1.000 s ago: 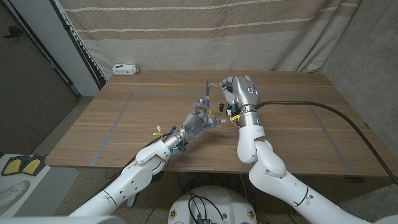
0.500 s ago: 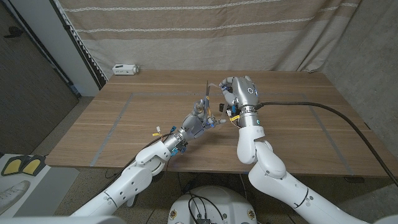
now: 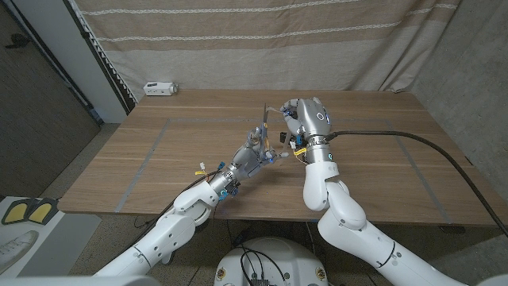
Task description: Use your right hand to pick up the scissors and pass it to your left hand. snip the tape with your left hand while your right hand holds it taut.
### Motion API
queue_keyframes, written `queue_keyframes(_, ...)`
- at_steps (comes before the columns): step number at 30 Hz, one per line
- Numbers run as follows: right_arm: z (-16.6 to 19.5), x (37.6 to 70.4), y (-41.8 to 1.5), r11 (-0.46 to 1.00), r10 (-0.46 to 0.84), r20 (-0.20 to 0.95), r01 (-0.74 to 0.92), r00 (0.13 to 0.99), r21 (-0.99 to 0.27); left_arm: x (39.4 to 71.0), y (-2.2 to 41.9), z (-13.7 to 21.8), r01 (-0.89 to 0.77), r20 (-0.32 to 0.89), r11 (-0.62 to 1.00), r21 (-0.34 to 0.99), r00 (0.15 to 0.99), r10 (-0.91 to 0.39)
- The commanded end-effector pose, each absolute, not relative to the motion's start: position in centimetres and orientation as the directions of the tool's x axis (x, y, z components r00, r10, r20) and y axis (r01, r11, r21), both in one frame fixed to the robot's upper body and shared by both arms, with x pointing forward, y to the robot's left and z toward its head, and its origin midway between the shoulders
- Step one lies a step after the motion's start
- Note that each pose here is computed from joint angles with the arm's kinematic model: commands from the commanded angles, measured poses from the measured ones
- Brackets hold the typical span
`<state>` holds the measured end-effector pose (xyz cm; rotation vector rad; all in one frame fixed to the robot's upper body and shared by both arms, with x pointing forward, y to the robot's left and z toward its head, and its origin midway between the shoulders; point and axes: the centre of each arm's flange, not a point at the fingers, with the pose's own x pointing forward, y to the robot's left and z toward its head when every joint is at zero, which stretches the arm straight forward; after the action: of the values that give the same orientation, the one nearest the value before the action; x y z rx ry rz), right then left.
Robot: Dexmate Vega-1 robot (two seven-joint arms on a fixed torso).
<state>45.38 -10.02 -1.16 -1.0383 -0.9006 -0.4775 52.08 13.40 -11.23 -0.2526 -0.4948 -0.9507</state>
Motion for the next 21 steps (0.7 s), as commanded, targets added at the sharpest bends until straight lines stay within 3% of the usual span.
queue_keyframes(1,-1.14,45.13,-10.06,0.455,0.063,0.826,0.720,0.560,-0.523,51.90,13.29,-11.26,0.820,0.514,0.572,0.011,0.486,-0.707)
queue_keyframes(21,-1.14,45.13,-9.52,0.449,0.061,0.823,0.721,0.565,-0.528,52.02,13.68,-11.18,0.821,0.530,0.570,0.013,0.478,-0.701)
